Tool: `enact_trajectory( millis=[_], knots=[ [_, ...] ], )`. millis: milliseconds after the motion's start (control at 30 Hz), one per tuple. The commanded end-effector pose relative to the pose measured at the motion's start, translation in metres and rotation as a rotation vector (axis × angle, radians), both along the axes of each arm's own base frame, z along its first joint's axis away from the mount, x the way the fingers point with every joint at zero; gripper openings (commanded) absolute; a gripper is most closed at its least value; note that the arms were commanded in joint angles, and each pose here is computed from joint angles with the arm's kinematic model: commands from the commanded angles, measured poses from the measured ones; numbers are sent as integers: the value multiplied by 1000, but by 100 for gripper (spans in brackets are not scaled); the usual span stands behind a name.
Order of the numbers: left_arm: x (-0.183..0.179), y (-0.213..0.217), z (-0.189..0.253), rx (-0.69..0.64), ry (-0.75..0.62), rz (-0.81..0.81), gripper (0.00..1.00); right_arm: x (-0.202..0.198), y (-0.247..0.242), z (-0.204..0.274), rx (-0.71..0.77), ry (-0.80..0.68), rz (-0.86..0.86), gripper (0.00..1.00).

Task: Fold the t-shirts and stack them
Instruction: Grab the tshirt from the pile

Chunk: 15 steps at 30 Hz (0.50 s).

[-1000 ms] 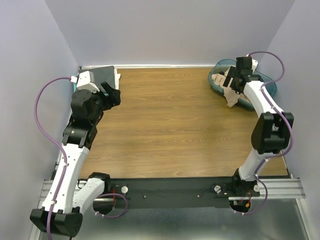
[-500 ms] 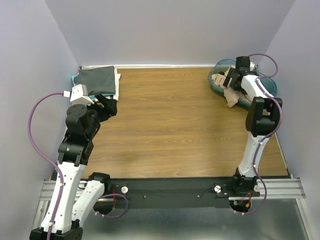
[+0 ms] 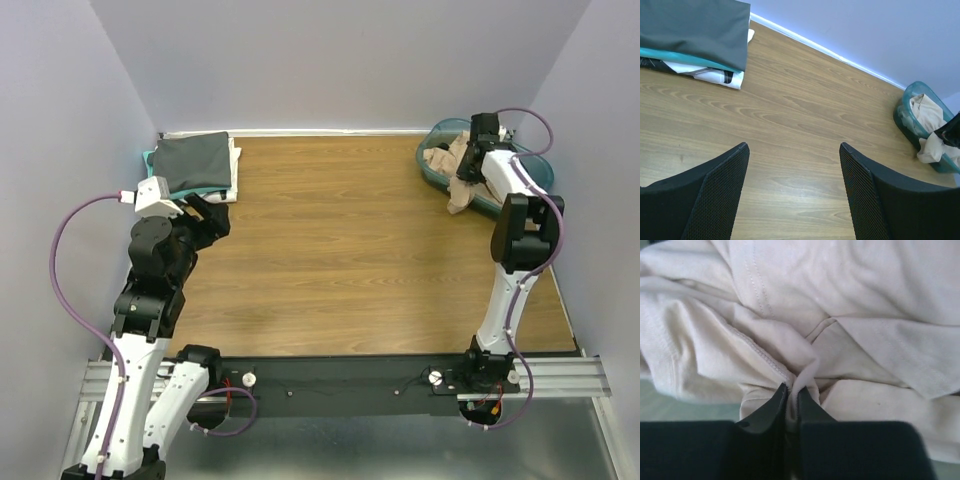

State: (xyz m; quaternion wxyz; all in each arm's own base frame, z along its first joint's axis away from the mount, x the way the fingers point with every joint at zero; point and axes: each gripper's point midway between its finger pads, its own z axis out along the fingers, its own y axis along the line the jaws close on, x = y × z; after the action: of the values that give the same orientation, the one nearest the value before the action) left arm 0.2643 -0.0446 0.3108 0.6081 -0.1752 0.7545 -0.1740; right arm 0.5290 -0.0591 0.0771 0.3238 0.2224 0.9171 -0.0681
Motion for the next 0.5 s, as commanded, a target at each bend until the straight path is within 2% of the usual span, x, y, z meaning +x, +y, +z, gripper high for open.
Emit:
enact_trajectory(
  millis=[0, 33, 233, 467],
  knots=[
    [7, 4, -3, 4, -20, 24, 81, -1, -7, 75, -47, -129, 8, 5],
    [10, 3, -3, 7, -25, 20, 81, -4, -7, 83, -51, -143, 9, 1],
    [44, -10, -3, 50, -58, -46, 81, -39, 3, 154, -16, -276, 25, 0],
    [108, -34, -12, 99, -77, -149, 81, -97, 42, 249, 158, -467, 102, 0]
  ],
)
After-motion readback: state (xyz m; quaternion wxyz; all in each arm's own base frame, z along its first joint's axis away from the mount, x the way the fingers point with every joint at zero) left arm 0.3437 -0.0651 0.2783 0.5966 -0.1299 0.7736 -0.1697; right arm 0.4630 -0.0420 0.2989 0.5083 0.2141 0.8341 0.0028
